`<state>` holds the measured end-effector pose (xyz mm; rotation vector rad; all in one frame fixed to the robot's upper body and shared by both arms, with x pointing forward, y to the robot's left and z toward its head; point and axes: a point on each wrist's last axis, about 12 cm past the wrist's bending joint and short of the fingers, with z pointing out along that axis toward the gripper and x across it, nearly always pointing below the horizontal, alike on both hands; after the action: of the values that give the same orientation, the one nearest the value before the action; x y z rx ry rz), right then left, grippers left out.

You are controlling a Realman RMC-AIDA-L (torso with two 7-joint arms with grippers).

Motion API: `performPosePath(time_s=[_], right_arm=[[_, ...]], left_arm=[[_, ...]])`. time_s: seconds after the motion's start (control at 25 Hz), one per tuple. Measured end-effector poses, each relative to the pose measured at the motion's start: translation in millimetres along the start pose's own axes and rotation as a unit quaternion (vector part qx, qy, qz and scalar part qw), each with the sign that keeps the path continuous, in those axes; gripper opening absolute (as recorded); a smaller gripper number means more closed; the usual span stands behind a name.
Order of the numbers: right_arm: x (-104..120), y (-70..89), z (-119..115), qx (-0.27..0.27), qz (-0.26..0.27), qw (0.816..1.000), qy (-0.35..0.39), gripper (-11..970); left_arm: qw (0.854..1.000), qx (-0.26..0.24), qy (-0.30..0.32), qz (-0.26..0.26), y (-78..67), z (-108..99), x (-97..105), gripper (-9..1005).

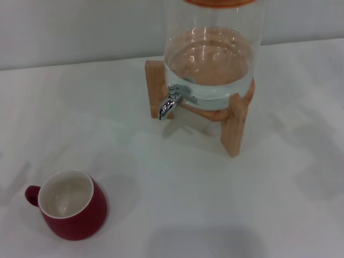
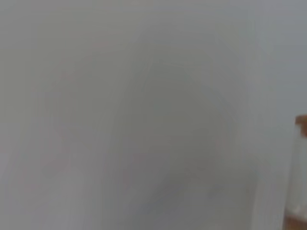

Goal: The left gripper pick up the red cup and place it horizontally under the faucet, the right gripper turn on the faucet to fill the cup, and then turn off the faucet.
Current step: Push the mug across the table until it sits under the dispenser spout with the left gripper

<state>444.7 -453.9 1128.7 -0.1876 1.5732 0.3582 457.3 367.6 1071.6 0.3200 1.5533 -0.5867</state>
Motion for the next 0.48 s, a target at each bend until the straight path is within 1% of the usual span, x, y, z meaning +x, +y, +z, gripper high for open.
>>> performPosePath(time_s=[0.16,0.48], right_arm=[[-1,-1.6,2,0.005,0.001,1.0,-0.002,719],[-5,-3.9,4,0.007,0.002,1.0,-0.007,719]], left_arm=[[1.0,-0.015,0.002,0.006,-4.2,-14,11,769],[1.0,-0.024,-0.005,-0.002,-12.8,-38,17,767]])
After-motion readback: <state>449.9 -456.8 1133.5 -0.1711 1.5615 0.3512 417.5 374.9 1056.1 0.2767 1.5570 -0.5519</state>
